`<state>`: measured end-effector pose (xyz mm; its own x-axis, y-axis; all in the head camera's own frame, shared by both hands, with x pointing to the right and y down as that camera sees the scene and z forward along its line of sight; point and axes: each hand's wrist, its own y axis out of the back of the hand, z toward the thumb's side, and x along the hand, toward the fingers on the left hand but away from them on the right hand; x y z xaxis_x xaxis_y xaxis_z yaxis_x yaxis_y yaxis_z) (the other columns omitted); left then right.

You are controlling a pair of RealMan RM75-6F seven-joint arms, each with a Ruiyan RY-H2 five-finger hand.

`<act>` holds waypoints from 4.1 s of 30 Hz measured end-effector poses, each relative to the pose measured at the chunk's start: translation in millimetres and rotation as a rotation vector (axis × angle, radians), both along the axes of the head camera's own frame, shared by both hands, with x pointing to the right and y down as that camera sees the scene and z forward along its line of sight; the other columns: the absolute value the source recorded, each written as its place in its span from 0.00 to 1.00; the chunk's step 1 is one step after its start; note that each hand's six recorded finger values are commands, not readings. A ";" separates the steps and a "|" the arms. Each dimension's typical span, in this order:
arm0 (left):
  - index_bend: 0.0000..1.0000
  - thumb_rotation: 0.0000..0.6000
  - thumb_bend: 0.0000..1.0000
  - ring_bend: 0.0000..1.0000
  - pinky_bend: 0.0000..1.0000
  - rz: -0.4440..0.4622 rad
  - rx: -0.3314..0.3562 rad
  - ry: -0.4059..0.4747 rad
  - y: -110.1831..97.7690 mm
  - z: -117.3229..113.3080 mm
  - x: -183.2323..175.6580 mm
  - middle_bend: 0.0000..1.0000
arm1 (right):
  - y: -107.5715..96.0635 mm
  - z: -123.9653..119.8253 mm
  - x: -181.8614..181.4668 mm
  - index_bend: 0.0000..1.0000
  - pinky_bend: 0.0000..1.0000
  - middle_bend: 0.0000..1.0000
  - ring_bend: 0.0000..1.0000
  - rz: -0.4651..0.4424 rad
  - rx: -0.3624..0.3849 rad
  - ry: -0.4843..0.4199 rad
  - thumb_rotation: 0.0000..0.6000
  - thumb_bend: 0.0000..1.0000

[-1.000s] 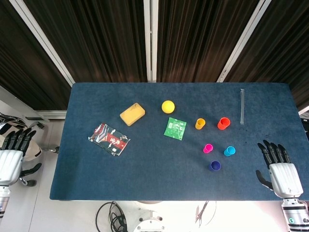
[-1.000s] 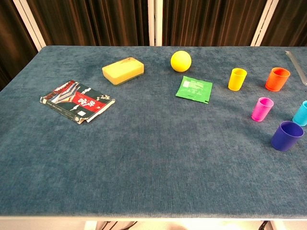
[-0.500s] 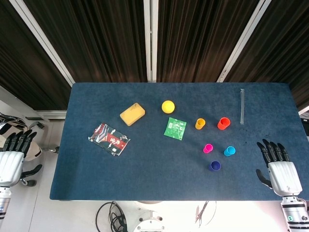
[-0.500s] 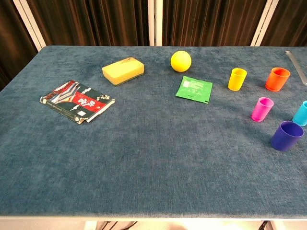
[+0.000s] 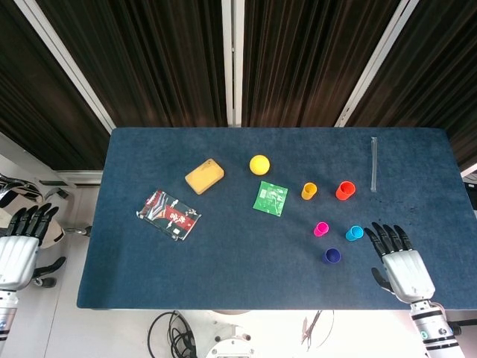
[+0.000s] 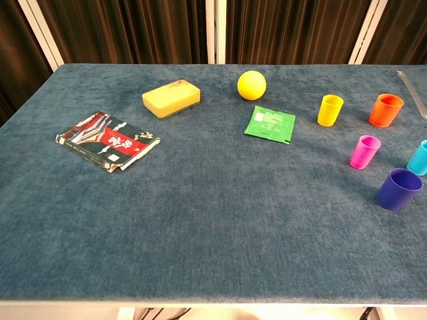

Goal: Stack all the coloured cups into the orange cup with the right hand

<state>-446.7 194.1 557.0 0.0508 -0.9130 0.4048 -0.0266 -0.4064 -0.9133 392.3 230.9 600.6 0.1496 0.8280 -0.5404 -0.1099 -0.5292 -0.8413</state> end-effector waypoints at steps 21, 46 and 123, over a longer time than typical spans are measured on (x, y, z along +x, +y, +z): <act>0.08 1.00 0.16 0.00 0.00 -0.024 -0.027 -0.014 10.6 8.3 -12.5 0.04 | 2.5 46.5 -50.1 0.10 0.00 0.18 0.00 -0.127 -0.112 0.037 1.00 0.31; 0.08 1.00 0.16 0.00 0.00 -0.015 -0.024 -0.007 8.4 11.6 -14.7 0.04 | -0.7 74.6 -67.9 0.27 0.00 0.31 0.00 -0.141 -0.115 0.022 1.00 0.31; 0.08 1.00 0.16 0.00 0.00 -0.027 0.021 0.037 -4.2 14.3 -14.5 0.06 | -197.8 102.5 -28.2 0.50 0.00 0.46 0.09 0.120 -0.043 0.113 1.00 0.33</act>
<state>-461.2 189.9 571.3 0.0406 -0.9224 0.3840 -0.0714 -0.3860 -0.9197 364.1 33.1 703.1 -0.0129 0.8120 -0.5835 -0.1361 -0.5795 -0.8035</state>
